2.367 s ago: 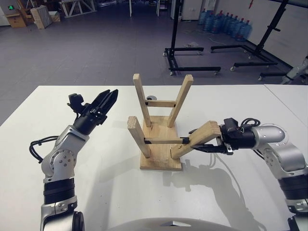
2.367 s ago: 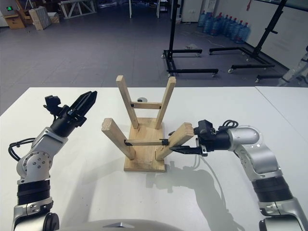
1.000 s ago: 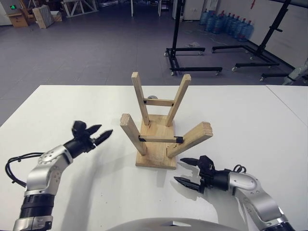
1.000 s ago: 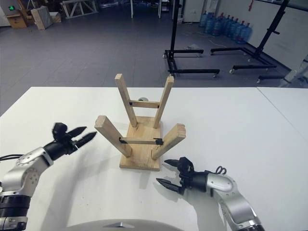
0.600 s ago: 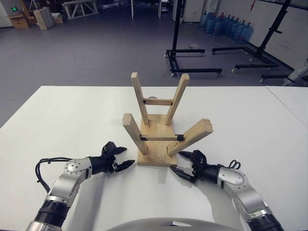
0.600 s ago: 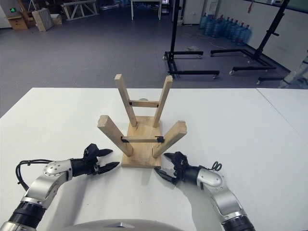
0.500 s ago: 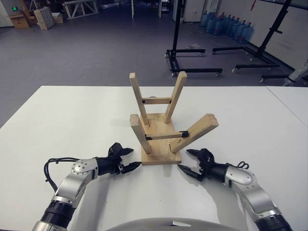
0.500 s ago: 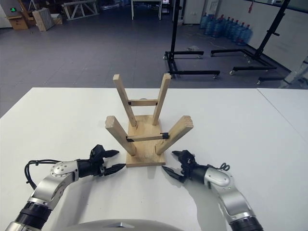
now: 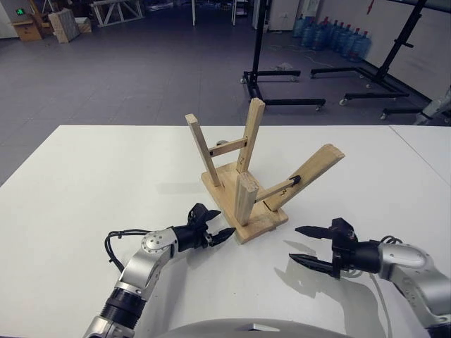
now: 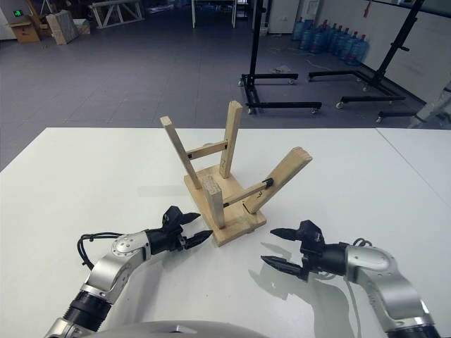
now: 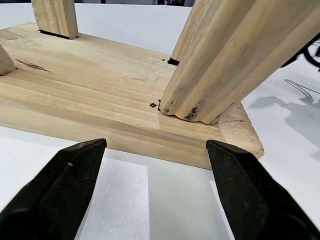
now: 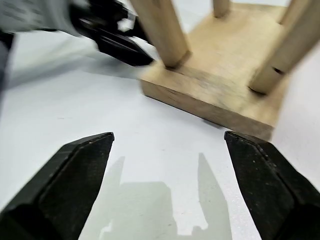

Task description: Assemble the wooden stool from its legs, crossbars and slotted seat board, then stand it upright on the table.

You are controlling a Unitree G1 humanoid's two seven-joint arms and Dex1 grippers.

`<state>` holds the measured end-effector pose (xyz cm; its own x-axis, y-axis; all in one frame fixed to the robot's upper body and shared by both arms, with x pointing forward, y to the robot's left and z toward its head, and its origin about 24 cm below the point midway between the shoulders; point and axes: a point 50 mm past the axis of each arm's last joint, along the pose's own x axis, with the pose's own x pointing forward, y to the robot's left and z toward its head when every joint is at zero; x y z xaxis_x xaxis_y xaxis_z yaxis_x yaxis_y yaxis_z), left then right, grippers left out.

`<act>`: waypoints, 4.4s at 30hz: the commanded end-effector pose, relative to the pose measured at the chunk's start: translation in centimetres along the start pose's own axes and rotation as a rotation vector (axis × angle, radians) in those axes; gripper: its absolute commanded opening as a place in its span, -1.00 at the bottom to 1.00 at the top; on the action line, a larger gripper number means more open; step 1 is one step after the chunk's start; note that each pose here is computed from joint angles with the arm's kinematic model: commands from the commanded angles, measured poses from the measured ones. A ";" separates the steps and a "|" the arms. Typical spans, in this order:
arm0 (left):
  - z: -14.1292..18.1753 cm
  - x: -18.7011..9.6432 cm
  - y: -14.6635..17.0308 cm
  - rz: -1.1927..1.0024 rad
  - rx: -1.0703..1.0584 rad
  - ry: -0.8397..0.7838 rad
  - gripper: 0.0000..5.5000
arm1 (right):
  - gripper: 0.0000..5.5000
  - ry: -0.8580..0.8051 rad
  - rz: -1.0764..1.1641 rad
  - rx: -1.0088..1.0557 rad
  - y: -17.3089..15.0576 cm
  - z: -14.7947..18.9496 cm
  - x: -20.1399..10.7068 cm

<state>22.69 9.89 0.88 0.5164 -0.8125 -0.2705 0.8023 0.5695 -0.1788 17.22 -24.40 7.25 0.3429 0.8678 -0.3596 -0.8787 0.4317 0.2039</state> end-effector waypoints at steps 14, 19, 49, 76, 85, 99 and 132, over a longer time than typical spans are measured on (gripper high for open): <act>0.0 0.8 0.6 0.072 -0.020 -0.082 0.33 | 0.48 -0.676 -0.466 -0.757 0.5 18.4 2.8; -0.1 0.7 0.8 0.082 -0.002 -0.059 0.33 | 0.48 -0.596 -0.663 -1.090 0.9 16.6 3.6; 5.3 -1.5 0.6 0.082 0.149 -0.220 0.33 | 0.48 -0.441 -0.893 -1.292 -4.3 14.8 3.0; 12.2 -3.8 -3.9 -0.104 0.411 -0.265 0.33 | 0.48 -0.767 -0.574 0.094 -4.3 10.8 1.3; 14.0 -2.5 -5.0 -0.179 0.430 -0.326 0.33 | 0.48 -0.763 -0.566 0.098 -4.6 10.7 2.3; 14.8 1.6 -4.2 -0.015 0.429 -0.327 0.33 | 0.48 -0.727 -0.469 0.008 -3.4 11.6 4.9; 12.6 4.0 -3.0 -0.083 0.451 -0.217 0.33 | 0.48 0.017 -0.121 -0.358 0.3 6.8 13.3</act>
<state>25.38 4.97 14.26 0.4682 -0.8790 0.0909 0.8354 0.4738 0.2788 26.57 -17.08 12.56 0.8533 0.5170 -0.0672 -0.5187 0.8287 -0.2104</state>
